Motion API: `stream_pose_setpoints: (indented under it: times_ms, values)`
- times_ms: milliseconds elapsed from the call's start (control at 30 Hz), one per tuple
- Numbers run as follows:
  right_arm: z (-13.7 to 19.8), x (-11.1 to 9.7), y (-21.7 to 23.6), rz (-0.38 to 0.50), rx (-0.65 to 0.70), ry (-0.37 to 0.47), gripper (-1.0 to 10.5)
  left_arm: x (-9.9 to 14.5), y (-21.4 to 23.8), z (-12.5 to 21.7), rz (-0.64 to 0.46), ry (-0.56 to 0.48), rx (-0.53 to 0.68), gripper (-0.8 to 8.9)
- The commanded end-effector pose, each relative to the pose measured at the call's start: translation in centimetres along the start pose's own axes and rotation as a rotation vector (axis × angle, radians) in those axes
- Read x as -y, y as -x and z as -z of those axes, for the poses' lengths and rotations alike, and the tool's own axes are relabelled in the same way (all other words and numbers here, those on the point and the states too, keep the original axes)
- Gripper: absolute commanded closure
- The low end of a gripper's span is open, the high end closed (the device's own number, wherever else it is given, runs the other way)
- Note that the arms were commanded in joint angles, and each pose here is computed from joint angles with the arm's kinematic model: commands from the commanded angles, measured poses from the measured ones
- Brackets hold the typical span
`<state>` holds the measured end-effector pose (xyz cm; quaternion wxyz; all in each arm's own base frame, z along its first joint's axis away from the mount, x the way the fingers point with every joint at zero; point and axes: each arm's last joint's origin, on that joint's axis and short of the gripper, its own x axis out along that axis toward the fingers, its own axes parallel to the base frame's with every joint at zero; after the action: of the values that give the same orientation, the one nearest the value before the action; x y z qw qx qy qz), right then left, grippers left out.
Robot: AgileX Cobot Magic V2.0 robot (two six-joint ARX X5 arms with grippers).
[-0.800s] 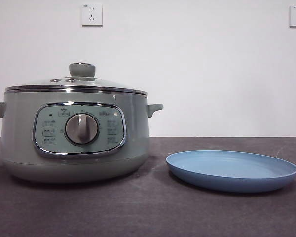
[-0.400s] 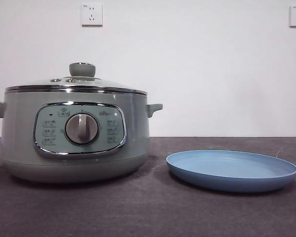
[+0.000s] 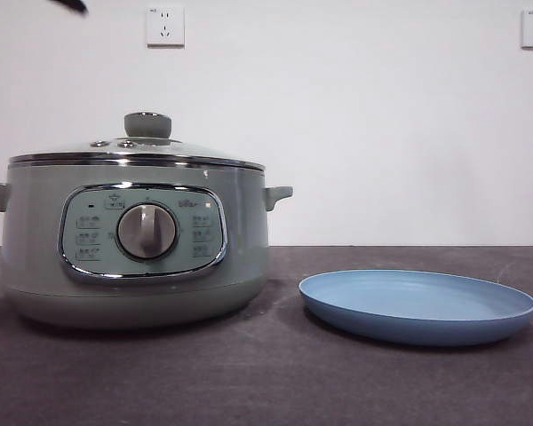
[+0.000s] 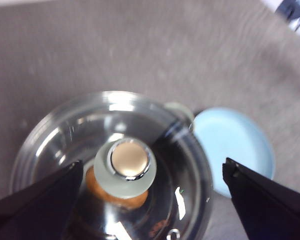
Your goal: Take the potato out from the steamer,put the potato on the plate,close the lid
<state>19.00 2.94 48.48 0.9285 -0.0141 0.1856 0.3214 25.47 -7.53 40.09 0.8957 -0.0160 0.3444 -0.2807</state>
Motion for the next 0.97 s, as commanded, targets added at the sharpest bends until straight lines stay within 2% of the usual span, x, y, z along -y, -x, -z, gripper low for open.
stream_pose_setpoints:
  times_ms: [33,200,467,633,700,833,867,967]
  values:
    - [0.0,0.0,-0.1,-0.002,-0.005,0.001,3.5,-0.1,-2.5,0.1,-0.03,-0.023,-0.073,3.43]
    - [0.2,0.0,-0.1,-0.003,-0.017,-0.007,3.5,-0.3,-6.4,0.5,-0.132,-0.041,-0.17,3.43]
    - [0.2,0.0,0.0,-0.003,-0.02,-0.009,3.5,-0.4,-10.7,1.1,-0.121,-0.055,-0.245,3.43]
    - [0.2,0.0,0.0,-0.004,-0.021,-0.009,3.5,-0.3,-11.4,1.2,-0.18,-0.071,-0.259,3.52]
    - [0.2,0.0,0.0,-0.004,-0.021,-0.009,3.5,-0.3,-11.4,1.2,-0.193,-0.075,-0.255,4.35]
    - [0.2,0.0,0.0,-0.004,-0.022,-0.01,3.5,-0.3,-11.4,1.2,-0.204,-0.081,-0.257,7.83]
    - [0.2,0.0,0.0,-0.004,-0.023,-0.011,3.5,-0.3,-11.4,1.2,-0.204,-0.085,-0.257,8.33]
    - [0.3,-0.1,0.0,-0.005,-0.028,-0.014,3.5,-0.3,-11.4,1.2,-0.202,-0.096,-0.259,8.21]
